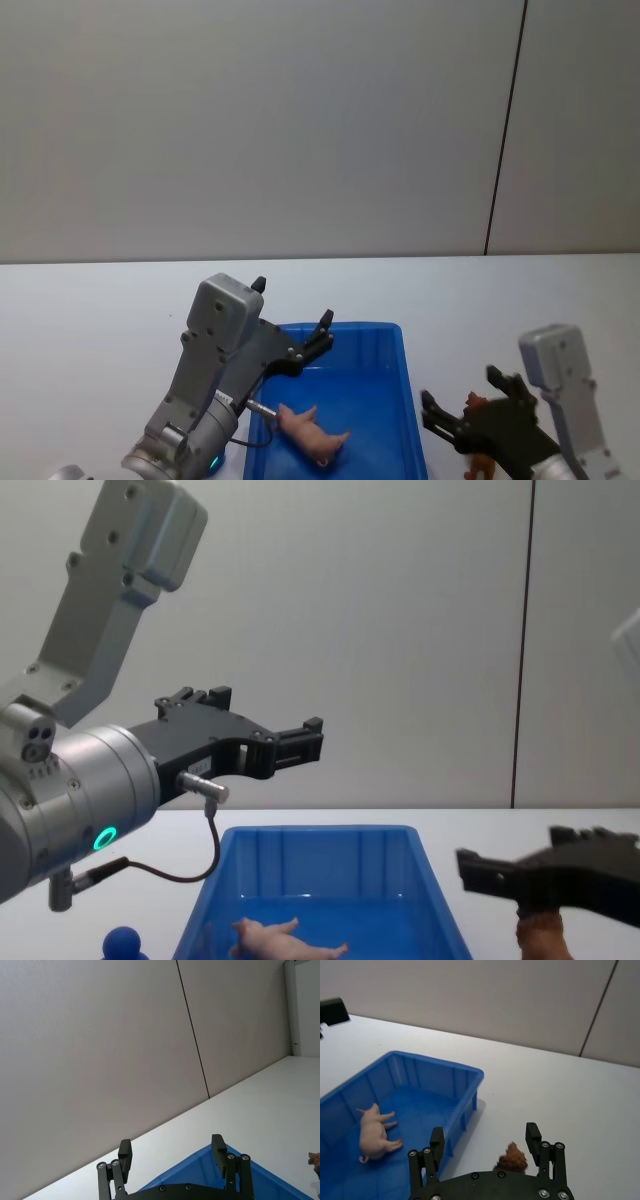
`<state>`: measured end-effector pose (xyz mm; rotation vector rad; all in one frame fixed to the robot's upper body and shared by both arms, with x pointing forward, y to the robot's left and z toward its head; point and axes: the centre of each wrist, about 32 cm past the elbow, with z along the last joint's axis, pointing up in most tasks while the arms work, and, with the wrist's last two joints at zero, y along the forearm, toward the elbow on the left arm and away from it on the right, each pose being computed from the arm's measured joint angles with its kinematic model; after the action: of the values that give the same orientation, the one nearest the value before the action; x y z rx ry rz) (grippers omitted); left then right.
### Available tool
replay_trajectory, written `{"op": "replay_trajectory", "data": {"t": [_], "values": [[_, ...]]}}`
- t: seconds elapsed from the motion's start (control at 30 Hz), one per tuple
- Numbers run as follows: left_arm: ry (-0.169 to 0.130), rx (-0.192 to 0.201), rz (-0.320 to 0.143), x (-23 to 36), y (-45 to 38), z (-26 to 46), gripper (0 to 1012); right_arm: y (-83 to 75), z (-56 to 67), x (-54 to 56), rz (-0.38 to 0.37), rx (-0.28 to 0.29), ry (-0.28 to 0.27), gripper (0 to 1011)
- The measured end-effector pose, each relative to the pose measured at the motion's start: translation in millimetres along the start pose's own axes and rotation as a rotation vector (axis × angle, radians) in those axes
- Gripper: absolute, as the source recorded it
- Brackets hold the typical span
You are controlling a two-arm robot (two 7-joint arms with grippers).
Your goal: Pick up the two dolls from the table and place them into the box.
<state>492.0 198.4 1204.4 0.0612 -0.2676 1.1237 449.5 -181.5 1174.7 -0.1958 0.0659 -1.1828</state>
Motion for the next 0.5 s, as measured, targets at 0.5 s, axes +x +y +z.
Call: {"op": "replay_trajectory", "data": {"t": [0.5], "values": [[0.0, 0.0, 0.0, 0.0, 0.0, 0.0, 1001, -19.0, -18.6, -5.3, -0.08, -0.077, 0.035, 1001]]}}
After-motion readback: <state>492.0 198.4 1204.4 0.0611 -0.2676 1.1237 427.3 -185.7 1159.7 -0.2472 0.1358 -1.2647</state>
